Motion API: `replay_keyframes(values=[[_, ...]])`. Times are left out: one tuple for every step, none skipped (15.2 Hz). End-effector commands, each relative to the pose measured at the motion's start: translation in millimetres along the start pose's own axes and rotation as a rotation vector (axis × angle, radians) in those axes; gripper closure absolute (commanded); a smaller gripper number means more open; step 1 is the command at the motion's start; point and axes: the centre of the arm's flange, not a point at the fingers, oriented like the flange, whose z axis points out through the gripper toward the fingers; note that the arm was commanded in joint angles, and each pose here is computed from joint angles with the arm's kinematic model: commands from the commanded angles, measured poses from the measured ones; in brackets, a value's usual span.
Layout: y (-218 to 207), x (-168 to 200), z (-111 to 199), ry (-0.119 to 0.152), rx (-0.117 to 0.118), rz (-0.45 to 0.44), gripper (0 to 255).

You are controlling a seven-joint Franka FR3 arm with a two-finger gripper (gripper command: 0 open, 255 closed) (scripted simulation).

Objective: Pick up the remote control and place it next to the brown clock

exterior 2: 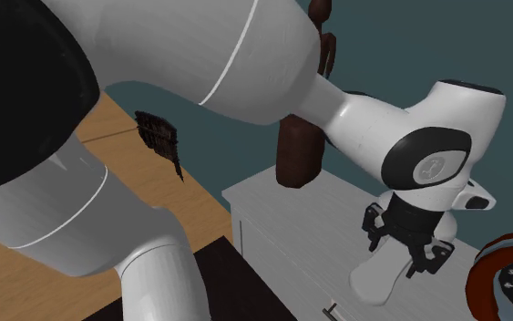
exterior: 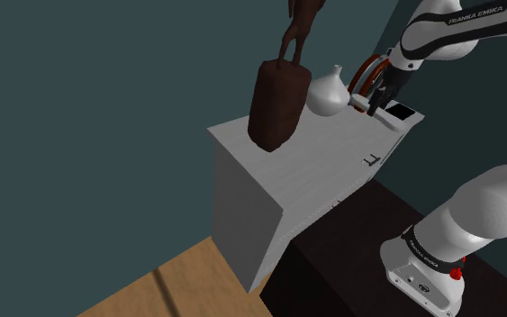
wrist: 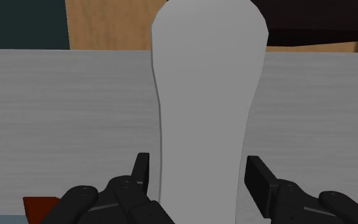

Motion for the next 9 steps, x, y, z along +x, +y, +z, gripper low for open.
replay_keyframes(values=[[0, -2, 11, 0.001, 0.000, 0.000, 255], [0, -2, 16, 0.001, 0.000, 0.000, 255], [0, -2, 21, 0.001, 0.000, 0.000, 255], [0, -1, 27, 0.001, 0.000, 0.000, 255], [0, -1, 32, 0.001, 0.000, 0.000, 255], [0, -1, 37, 0.001, 0.000, 0.000, 255], [-1, -1, 43, 0.001, 0.000, 0.000, 255], [-1, -1, 48, 0.001, 0.000, 0.000, 255], [-1, -1, 53, 0.001, 0.000, 0.000, 255]])
